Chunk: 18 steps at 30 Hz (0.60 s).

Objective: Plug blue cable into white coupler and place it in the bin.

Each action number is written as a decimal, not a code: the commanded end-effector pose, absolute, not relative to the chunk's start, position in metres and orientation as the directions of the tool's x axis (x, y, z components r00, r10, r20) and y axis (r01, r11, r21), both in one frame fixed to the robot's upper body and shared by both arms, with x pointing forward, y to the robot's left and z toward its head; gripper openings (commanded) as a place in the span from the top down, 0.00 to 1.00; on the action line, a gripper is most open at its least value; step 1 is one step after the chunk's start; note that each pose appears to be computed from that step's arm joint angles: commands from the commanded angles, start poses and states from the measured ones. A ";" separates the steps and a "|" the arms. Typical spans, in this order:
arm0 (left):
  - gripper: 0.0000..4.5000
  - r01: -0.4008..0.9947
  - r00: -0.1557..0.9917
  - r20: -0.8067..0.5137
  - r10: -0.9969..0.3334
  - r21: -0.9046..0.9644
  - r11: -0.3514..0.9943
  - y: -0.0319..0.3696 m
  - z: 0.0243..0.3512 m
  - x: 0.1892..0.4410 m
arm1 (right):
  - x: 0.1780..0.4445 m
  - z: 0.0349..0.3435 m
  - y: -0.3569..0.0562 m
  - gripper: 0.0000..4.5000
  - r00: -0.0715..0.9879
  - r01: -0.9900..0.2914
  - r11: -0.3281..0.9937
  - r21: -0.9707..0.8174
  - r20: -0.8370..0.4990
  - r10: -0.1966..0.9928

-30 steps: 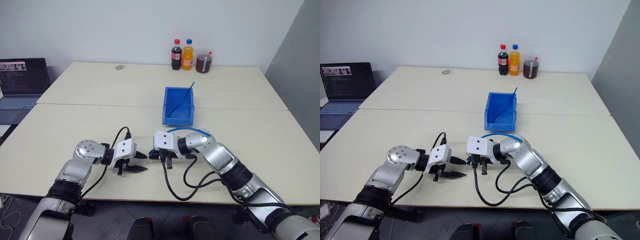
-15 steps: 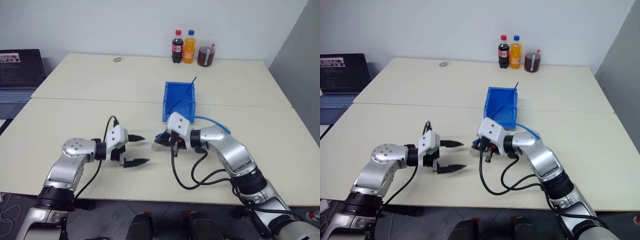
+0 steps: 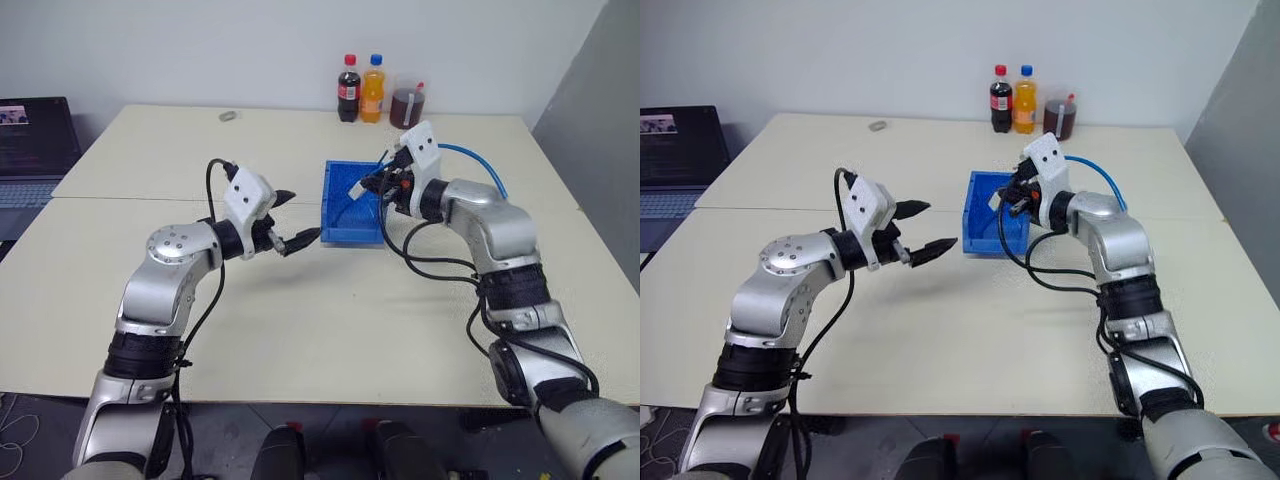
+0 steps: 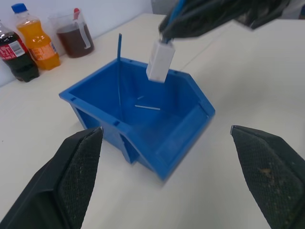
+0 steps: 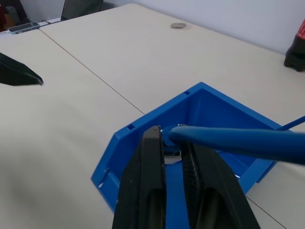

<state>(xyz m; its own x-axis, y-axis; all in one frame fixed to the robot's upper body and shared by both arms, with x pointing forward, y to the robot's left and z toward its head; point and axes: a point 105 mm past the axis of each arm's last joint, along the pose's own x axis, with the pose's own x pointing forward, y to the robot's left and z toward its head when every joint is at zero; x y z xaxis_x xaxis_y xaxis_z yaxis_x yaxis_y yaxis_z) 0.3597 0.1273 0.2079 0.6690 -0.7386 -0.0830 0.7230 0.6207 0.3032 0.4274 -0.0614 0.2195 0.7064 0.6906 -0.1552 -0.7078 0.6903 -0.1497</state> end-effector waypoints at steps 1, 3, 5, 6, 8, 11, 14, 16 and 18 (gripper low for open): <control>0.00 0.717 0.665 -0.043 -0.745 0.314 0.622 0.122 0.223 0.361 | 0.441 0.232 -0.061 0.71 0.704 -0.708 0.658 -0.257 -0.179 0.687; 0.00 0.716 0.666 -0.042 -0.745 0.317 0.622 0.122 0.224 0.362 | 0.445 0.231 -0.071 0.61 0.682 -0.728 0.595 -0.342 -0.275 0.677; 0.00 0.712 0.670 -0.037 -0.741 0.315 0.628 0.123 0.226 0.363 | 0.445 0.232 -0.080 0.50 0.656 -0.751 0.541 -0.378 -0.337 0.675; 0.00 0.709 0.673 -0.035 -0.739 0.315 0.631 0.124 0.227 0.363 | 0.443 0.232 -0.085 0.46 0.640 -0.765 0.519 -0.381 -0.362 0.678; 0.00 0.703 0.681 -0.038 -0.731 0.313 0.639 0.128 0.227 0.364 | 0.440 0.231 -0.095 0.34 0.607 -0.791 0.468 -0.394 -0.416 0.677; 0.00 0.690 0.701 -0.061 -0.711 0.314 0.653 0.137 0.223 0.367 | 0.429 0.230 -0.112 0.17 0.549 -0.832 0.385 -0.399 -0.496 0.673; 0.00 0.683 0.717 -0.086 -0.692 0.290 0.671 0.147 0.218 0.371 | 0.415 0.226 -0.127 0.02 0.473 -0.877 0.304 -0.371 -0.567 0.674; 0.00 0.674 0.727 -0.091 -0.680 0.281 0.683 0.153 0.216 0.373 | 0.402 0.221 -0.137 0.02 0.418 -0.905 0.248 -0.347 -0.611 0.672; 0.00 0.654 0.749 -0.090 -0.657 0.266 0.709 0.166 0.216 0.375 | 0.382 0.217 -0.144 0.02 0.373 -0.925 0.232 -0.301 -0.599 0.709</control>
<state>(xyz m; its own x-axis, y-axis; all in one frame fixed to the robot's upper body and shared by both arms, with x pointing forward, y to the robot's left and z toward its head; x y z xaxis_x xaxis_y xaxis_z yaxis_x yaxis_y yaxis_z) 0.3735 0.1490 0.1995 0.7155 -0.6850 -0.1371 0.6942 0.6753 0.2492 0.4003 -0.1460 0.2108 0.4304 0.6618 -0.6139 -0.9018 0.2854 -0.3246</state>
